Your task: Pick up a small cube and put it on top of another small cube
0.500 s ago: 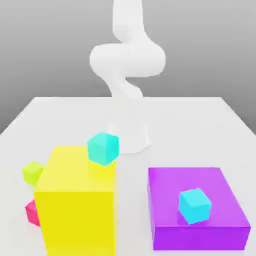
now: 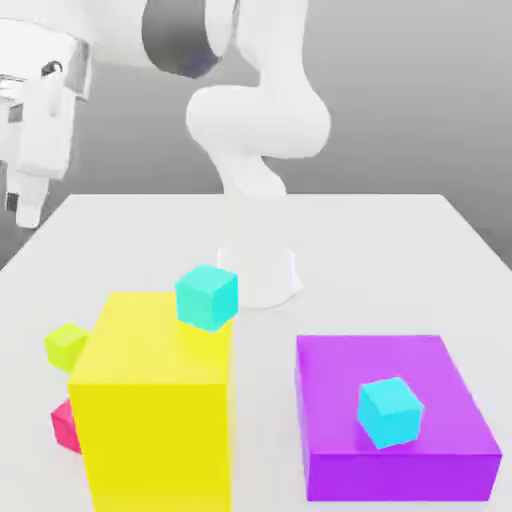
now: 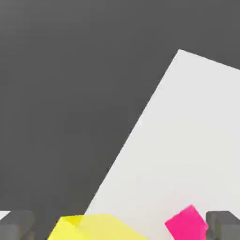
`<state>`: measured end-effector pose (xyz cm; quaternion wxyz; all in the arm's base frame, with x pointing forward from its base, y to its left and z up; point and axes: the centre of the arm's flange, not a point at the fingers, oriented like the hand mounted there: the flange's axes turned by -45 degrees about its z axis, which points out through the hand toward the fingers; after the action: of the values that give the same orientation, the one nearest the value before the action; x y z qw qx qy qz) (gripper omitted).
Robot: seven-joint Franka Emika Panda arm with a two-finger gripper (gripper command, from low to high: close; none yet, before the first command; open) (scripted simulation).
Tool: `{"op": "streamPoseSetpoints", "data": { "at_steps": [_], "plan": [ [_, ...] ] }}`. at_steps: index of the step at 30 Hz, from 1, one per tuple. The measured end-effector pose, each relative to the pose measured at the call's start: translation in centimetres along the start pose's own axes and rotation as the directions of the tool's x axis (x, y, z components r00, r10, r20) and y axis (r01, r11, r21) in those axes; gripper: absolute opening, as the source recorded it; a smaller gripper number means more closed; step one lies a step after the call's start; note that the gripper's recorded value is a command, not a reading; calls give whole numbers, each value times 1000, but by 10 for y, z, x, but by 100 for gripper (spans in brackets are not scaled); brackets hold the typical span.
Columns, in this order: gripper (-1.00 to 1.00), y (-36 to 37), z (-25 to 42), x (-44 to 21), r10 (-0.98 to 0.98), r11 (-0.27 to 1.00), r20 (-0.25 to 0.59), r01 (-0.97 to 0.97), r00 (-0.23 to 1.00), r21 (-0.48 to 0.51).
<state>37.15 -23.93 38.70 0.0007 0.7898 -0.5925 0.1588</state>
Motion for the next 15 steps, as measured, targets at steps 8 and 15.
{"op": "streamPoseSetpoints", "data": {
  "at_steps": [8, 15],
  "plan": [
    [0, 138, 116, -3, 548, 822, 50, -526, 835, -216],
    [0, 204, 184, -34, 748, 637, 28, -705, 663, -310]
  ]
}}
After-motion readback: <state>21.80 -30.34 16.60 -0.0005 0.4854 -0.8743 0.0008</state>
